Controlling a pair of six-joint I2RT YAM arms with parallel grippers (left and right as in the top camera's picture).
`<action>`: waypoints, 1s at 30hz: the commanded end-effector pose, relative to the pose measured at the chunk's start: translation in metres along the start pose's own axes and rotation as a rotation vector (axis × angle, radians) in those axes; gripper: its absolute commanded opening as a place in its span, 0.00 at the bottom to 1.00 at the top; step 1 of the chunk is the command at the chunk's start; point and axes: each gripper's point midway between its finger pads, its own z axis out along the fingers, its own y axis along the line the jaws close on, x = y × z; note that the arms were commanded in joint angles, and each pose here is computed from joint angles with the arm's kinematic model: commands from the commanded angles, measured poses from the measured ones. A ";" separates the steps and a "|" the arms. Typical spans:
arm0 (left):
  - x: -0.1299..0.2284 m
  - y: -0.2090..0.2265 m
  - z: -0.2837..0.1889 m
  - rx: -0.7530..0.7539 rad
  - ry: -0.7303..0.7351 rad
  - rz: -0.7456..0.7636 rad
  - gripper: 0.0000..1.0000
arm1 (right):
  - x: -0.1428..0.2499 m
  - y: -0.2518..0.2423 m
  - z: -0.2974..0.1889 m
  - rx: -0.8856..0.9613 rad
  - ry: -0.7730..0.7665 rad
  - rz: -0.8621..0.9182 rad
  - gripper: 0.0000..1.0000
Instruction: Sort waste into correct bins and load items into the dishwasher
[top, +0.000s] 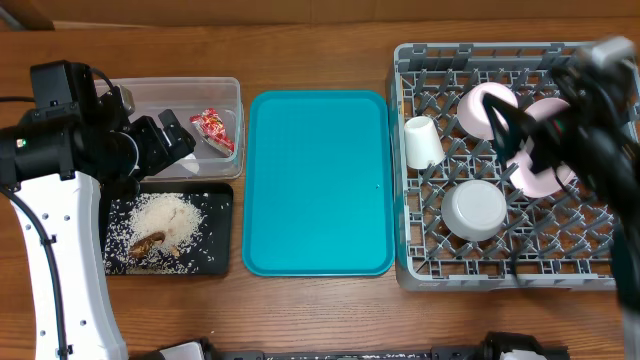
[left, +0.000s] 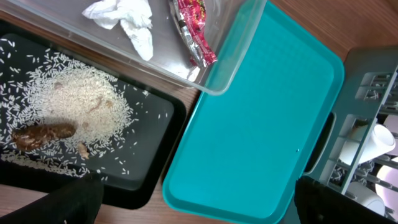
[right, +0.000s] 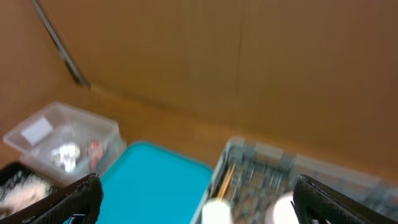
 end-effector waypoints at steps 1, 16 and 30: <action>-0.001 -0.004 -0.004 0.013 -0.011 0.004 1.00 | -0.028 0.021 -0.047 0.035 -0.126 -0.077 1.00; -0.001 -0.004 -0.004 0.013 -0.011 0.004 1.00 | 0.029 0.056 -0.118 0.106 -0.262 0.003 1.00; -0.001 -0.004 -0.004 0.013 -0.011 0.004 1.00 | 0.164 0.008 -0.047 0.215 -0.473 0.225 1.00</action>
